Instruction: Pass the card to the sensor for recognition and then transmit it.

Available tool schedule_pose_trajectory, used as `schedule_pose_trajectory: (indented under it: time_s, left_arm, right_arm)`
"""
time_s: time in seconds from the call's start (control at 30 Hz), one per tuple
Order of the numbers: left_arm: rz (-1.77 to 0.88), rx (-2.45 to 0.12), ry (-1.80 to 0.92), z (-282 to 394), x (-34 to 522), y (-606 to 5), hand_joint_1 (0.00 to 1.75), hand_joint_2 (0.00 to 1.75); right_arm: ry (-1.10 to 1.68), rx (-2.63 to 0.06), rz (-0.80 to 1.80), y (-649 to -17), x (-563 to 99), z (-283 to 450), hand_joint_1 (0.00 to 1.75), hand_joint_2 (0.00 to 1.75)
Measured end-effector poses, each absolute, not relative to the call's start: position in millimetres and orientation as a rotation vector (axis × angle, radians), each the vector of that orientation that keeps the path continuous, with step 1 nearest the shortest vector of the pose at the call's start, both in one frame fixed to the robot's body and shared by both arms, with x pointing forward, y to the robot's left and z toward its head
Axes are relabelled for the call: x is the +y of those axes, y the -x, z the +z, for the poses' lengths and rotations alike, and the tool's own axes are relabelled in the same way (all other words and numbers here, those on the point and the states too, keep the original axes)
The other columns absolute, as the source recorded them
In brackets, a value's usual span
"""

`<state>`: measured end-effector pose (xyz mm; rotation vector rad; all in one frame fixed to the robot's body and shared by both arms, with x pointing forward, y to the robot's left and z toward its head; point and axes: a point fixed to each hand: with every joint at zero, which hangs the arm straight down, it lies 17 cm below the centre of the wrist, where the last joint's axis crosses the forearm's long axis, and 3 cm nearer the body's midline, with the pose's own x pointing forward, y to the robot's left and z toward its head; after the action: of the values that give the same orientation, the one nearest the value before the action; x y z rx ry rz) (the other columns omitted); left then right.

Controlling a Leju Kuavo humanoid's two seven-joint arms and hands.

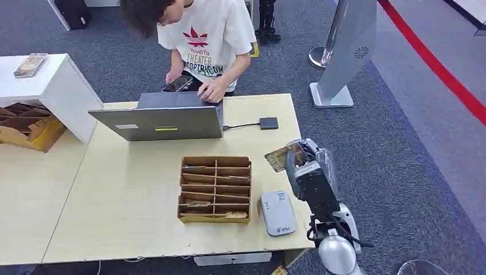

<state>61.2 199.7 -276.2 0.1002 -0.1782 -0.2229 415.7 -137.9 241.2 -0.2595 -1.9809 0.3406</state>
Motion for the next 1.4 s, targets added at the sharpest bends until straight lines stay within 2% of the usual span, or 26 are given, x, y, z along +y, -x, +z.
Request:
schedule_pose_trajectory:
  time_s: [0.33,0.5,0.77,1.0,1.4]
  left_arm:
    - [-0.234,-0.181,-0.098,-276.1,199.4,-61.7,0.0,0.0]
    - [-0.274,-0.188,-0.095,-275.9,198.6,-63.3,0.0,0.0]
    - [-0.35,-0.191,-0.097,-275.5,198.8,-68.1,0.0,0.0]
    - [-0.375,-0.193,-0.1,-275.1,198.8,-71.7,0.0,0.0]
    - [-0.522,-0.197,-0.116,-272.8,199.5,-88.5,0.0,0.0]
  right_arm:
    - [0.181,-2.083,0.43,-404.2,-102.2,272.7,1.75,1.75]
    - [0.178,-2.194,0.58,-402.4,-65.2,307.7,1.75,1.75]
    - [0.288,-2.254,0.799,-431.6,-14.6,351.5,1.75,1.75]
    - [0.323,-2.241,0.865,-451.9,8.4,361.4,1.75,1.75]
    - [0.744,-2.095,1.145,-512.3,44.5,341.7,1.75,1.75]
